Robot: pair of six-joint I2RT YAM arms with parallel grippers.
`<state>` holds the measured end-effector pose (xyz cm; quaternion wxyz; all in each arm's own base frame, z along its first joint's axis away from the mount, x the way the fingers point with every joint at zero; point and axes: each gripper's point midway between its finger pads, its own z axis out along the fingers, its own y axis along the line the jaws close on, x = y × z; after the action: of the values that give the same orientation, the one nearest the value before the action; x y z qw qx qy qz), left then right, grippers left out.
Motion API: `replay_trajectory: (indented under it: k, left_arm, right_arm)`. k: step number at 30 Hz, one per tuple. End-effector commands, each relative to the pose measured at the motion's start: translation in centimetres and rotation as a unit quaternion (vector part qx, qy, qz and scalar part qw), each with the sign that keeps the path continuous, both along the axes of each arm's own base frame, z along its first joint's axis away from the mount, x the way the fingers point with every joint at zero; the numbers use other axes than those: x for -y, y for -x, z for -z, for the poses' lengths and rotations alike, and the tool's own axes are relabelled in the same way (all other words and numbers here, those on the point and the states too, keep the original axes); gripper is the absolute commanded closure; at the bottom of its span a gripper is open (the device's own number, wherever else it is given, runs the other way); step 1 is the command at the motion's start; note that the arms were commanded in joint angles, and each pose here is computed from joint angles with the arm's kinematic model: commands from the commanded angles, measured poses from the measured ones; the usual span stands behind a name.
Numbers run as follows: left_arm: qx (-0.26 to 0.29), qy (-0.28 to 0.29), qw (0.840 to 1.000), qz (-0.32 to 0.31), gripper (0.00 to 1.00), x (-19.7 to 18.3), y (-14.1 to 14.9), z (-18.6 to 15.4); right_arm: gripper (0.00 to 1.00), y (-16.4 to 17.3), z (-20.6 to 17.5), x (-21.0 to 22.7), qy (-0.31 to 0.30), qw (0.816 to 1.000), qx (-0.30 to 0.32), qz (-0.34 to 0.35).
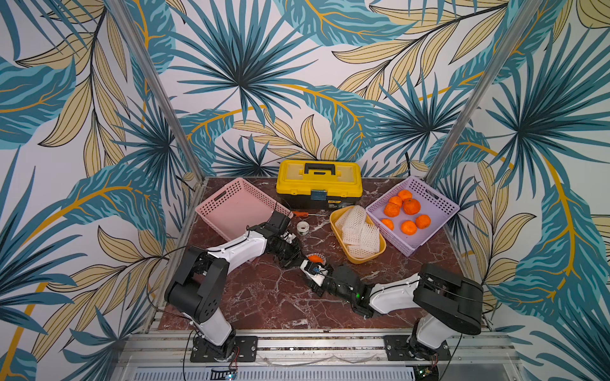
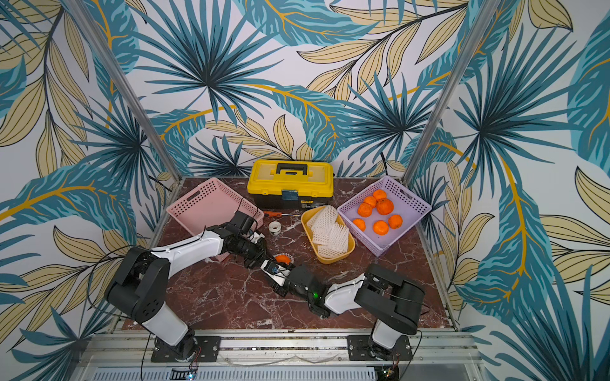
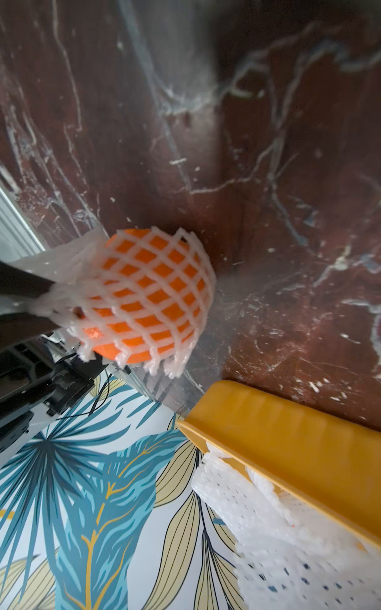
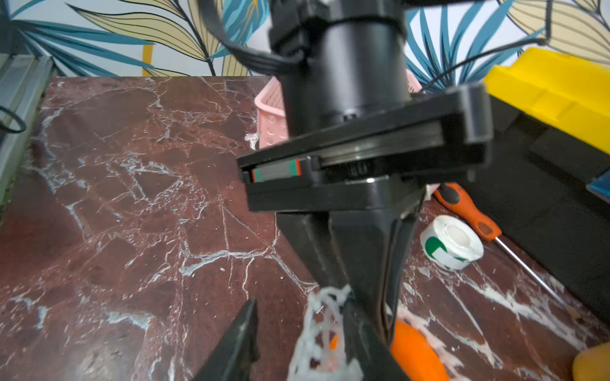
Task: Remove foam nets from oranges
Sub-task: Remove the foam net from the orange.
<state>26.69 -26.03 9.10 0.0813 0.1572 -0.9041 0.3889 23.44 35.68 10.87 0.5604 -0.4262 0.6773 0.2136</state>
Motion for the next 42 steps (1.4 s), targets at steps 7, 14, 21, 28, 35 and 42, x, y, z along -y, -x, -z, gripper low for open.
replay_trajectory:
  k: [7, 14, 21, 28, 35, 42]
  left_arm:
    - [0.039, 0.001, 0.999, 0.037, 1.00, 0.4, -0.1, -0.7]
    - [0.057, -0.005, 0.997, 0.055, 1.00, 0.3, -0.1, -0.8]
    - [0.066, -0.007, 0.996, 0.066, 1.00, 0.2, -0.1, -0.7]
    - [0.075, -0.009, 0.994, 0.077, 1.00, 0.1, 0.1, -0.6]
    - [0.084, -0.010, 0.992, 0.089, 1.00, 0.0, 0.3, -0.7]
    - [0.092, -0.005, 0.991, 0.097, 1.00, 0.0, 0.4, -0.9]
  right_arm:
    - [0.31, 1.0, -2.9, 1.9, -0.087, 0.992, -0.090, 0.032]
    - [0.08, -0.4, -2.8, 6.0, -0.104, 0.972, -0.196, 0.077]
    - [0.00, -1.2, -0.4, 8.4, -0.091, 0.958, -0.266, 0.062]
    - [0.00, -1.1, 0.7, 7.2, -0.102, 0.943, -0.315, 0.033]
    - [0.00, -1.7, 3.0, 6.2, -0.107, 0.926, -0.361, 0.032]
    - [0.05, -2.9, 2.5, 5.3, -0.126, 0.932, -0.339, 0.025]
